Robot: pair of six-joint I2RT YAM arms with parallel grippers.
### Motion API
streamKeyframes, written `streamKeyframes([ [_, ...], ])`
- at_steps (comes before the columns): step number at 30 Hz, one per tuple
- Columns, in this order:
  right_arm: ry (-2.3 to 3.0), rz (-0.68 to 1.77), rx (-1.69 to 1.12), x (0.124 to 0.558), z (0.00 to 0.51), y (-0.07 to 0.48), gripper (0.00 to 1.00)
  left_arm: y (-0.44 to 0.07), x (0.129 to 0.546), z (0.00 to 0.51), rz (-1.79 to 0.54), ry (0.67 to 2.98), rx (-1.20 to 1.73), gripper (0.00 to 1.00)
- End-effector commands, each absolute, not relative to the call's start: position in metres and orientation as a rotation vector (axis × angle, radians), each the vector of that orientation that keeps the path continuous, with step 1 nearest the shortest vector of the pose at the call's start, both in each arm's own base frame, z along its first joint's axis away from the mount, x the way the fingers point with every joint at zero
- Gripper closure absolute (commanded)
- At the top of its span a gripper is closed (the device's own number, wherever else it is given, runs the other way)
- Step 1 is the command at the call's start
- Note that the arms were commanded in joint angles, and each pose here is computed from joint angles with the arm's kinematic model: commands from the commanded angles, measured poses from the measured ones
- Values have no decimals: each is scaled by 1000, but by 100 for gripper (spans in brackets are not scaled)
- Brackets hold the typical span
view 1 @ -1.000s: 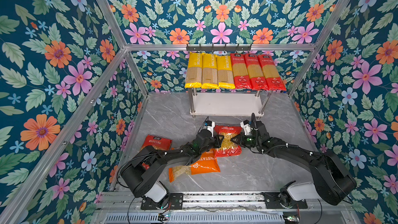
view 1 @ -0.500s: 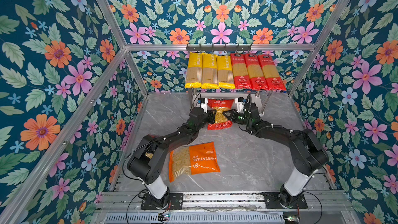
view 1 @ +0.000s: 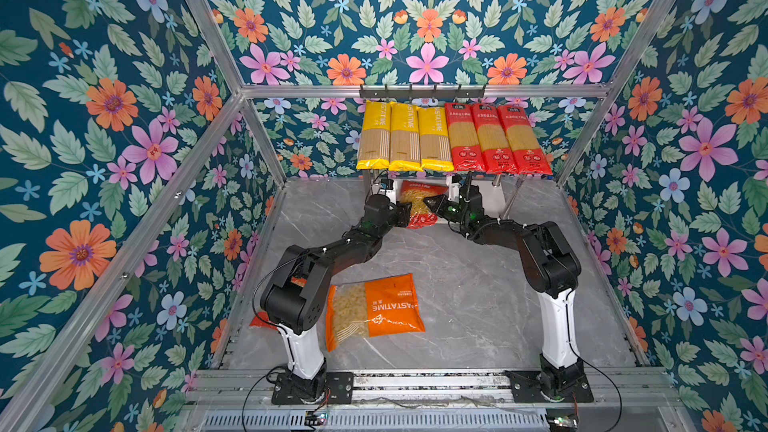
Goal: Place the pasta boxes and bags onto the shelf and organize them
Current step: 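Lift the red fusilli bag with both grippers onto the lower shelf, then release the bag on the lower shelf and draw both grippers back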
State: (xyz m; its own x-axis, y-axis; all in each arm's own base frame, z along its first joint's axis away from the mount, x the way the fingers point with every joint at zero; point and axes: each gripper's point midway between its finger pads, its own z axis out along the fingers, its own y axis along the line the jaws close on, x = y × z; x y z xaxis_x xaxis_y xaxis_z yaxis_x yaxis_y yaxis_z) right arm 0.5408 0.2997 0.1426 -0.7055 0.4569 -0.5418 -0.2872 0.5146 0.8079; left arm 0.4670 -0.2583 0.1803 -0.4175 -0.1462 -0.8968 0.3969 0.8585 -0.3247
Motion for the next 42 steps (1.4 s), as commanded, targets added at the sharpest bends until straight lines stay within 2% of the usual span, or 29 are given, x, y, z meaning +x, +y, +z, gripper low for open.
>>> streamKeyframes([
  [1,2001,1311,155,546,141,307,100,-250,456,182,-594,1916,190,51],
  [11,2094,1417,171,558,113,346,100,-197,394,204,-527,1885,107,51],
  [19,2115,1437,138,562,112,363,100,-164,363,207,-478,1937,30,50],
  [26,2188,1463,103,536,128,361,64,-160,351,212,-517,1973,-23,51],
  [29,2190,1463,124,518,134,350,56,-162,345,219,-556,1967,-17,50],
  [34,2206,1471,166,490,135,337,49,-164,340,217,-590,1980,-22,50],
  [42,2286,1480,179,432,121,362,47,-164,331,207,-667,1978,-88,51],
])
